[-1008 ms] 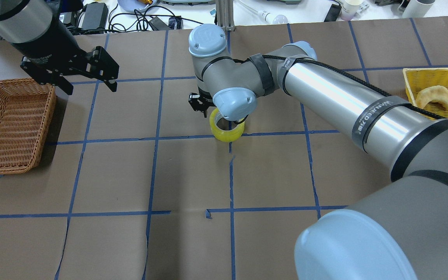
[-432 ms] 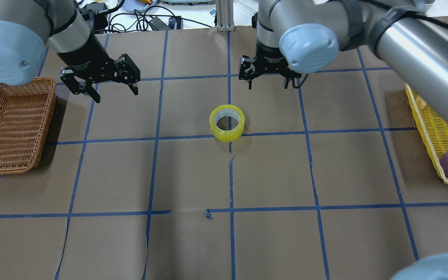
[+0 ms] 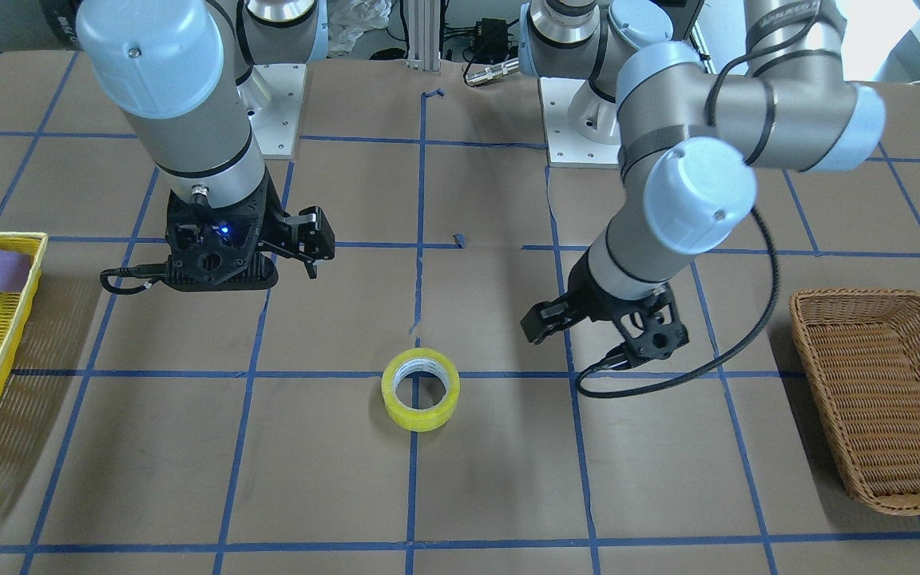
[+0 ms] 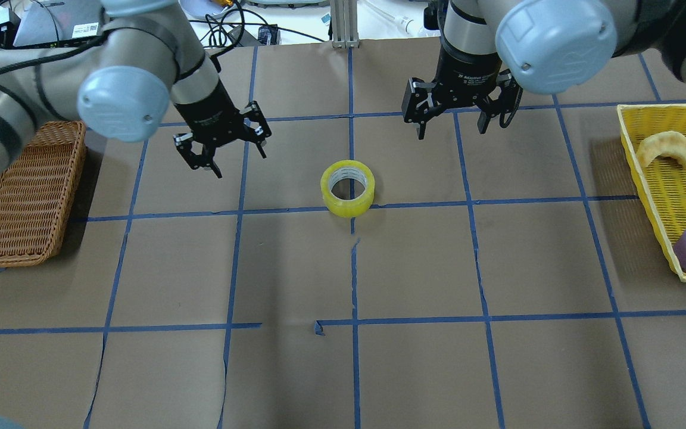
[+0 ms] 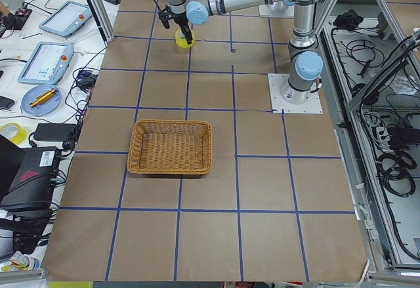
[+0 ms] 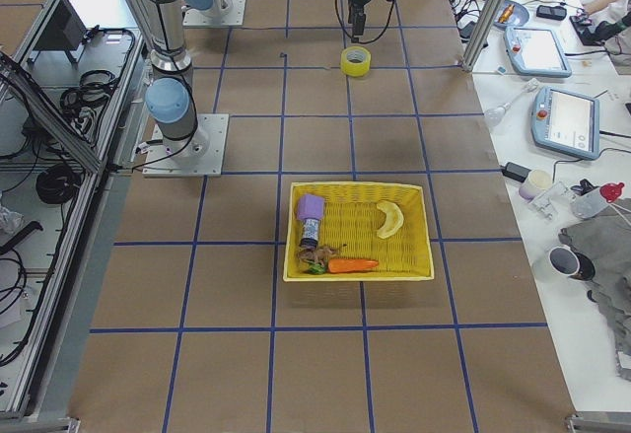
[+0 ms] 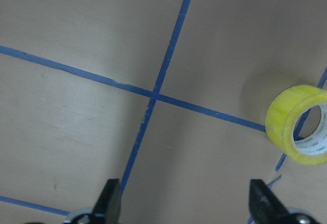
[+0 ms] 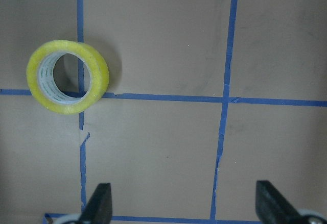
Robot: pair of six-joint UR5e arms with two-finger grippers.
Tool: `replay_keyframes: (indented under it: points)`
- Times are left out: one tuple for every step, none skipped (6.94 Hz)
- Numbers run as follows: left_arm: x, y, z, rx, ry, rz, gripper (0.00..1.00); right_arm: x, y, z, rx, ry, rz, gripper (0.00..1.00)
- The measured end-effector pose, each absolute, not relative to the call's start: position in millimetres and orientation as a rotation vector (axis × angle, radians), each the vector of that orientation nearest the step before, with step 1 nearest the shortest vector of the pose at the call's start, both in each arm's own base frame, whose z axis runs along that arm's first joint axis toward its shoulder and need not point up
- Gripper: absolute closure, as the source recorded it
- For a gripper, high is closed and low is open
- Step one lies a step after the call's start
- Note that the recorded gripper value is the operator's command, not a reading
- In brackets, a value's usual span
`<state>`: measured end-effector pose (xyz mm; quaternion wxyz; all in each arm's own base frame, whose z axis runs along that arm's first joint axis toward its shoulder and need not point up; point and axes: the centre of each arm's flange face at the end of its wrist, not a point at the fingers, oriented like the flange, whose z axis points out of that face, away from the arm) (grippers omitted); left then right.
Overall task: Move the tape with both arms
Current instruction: 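Reach the left gripper to the tape roll while the right gripper withdraws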
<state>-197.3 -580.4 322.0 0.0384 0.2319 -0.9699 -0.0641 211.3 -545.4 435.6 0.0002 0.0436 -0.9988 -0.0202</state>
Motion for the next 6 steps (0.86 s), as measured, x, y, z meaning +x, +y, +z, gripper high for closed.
replay_keyframes:
  points:
    - [-237.4,-583.1,297.7,0.831,-2.943,-0.170,0.00,207.5,-544.6,437.2,0.179,-3.136,-0.045,0.00]
    - [-275.3,-583.2,275.9,0.932,-2.905,-0.128,0.00,207.8,-541.9,440.5,0.197,-3.138,-0.026,0.00]
    - [-297.9,-582.0,255.9,0.963,-2.898,-0.101,0.00,208.6,-538.4,444.7,0.202,-3.142,-0.010,0.00]
    - [-307.2,-579.1,238.6,0.965,-2.925,-0.087,0.00,207.6,-535.0,448.6,0.200,-3.143,-0.003,0.00]
    - [-309.9,-576.7,225.1,0.959,-2.954,-0.082,0.00,206.2,-531.1,451.9,0.198,-3.143,-0.009,0.00]
    - [-311.2,-575.9,215.3,0.931,-2.976,-0.088,0.07,203.4,-528.1,452.9,0.191,-3.143,-0.032,0.00]
